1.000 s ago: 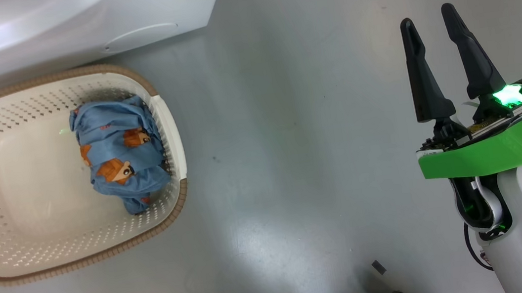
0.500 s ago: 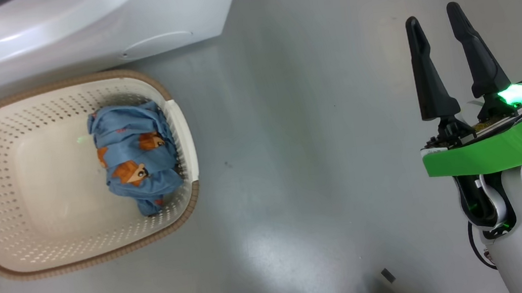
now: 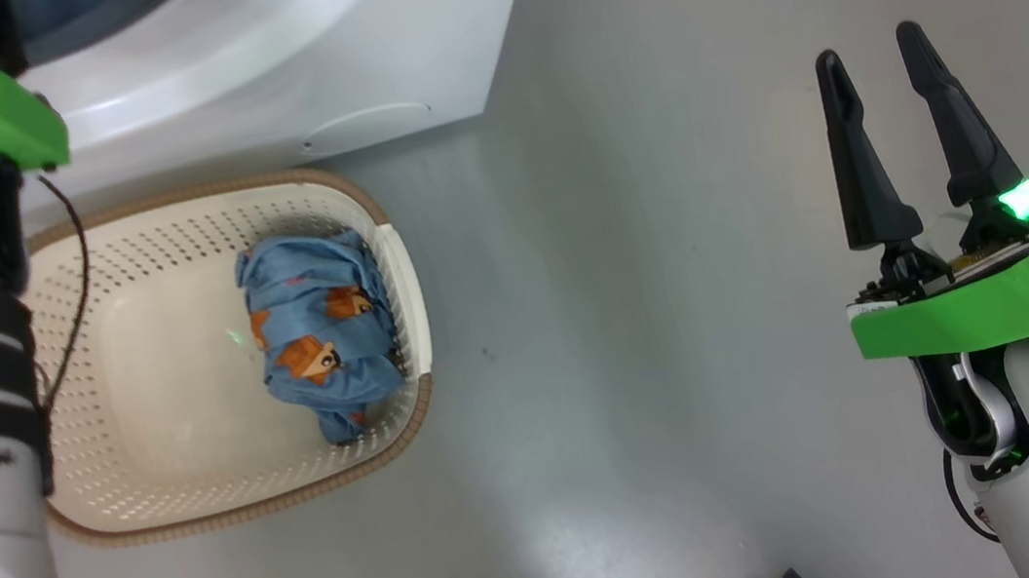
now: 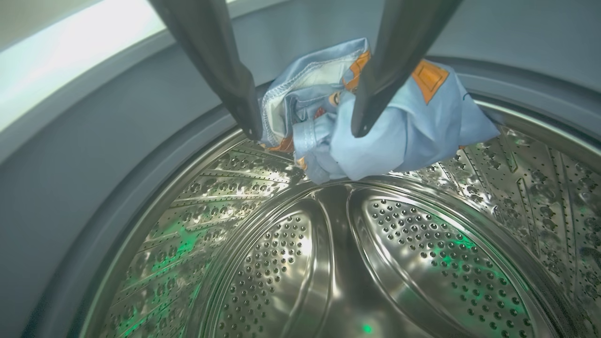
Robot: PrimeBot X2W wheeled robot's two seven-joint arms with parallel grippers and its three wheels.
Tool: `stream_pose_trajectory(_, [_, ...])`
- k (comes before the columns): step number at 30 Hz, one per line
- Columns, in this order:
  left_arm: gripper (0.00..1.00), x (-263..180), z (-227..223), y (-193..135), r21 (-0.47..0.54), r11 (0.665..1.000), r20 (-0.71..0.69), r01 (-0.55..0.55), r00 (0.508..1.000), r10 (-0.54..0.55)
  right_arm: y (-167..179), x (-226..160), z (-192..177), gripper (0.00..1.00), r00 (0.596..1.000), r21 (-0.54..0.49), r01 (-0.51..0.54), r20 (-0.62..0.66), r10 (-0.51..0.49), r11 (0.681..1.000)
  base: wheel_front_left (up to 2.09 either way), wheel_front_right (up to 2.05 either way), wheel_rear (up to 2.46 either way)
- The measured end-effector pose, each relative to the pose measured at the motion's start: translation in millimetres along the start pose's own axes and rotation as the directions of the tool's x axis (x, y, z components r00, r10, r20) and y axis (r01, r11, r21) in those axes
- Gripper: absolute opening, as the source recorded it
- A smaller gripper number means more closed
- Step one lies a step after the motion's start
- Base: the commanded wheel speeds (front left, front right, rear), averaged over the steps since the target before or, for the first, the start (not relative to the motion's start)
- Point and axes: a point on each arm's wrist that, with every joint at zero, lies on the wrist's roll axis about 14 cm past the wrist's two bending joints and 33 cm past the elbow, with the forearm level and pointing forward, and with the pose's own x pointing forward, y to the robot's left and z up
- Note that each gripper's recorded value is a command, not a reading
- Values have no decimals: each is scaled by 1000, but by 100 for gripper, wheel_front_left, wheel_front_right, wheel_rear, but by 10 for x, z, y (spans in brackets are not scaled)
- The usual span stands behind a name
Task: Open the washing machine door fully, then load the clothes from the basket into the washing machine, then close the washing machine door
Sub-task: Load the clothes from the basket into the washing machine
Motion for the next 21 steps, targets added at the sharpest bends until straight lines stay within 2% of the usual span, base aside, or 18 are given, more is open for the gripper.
stream_pose_trajectory(21, [100, -1111, 133, 132, -31, 997, 93, -66, 993, 68, 85, -322, 340, 100, 999, -28, -36, 36, 37, 999, 0, 0, 0])
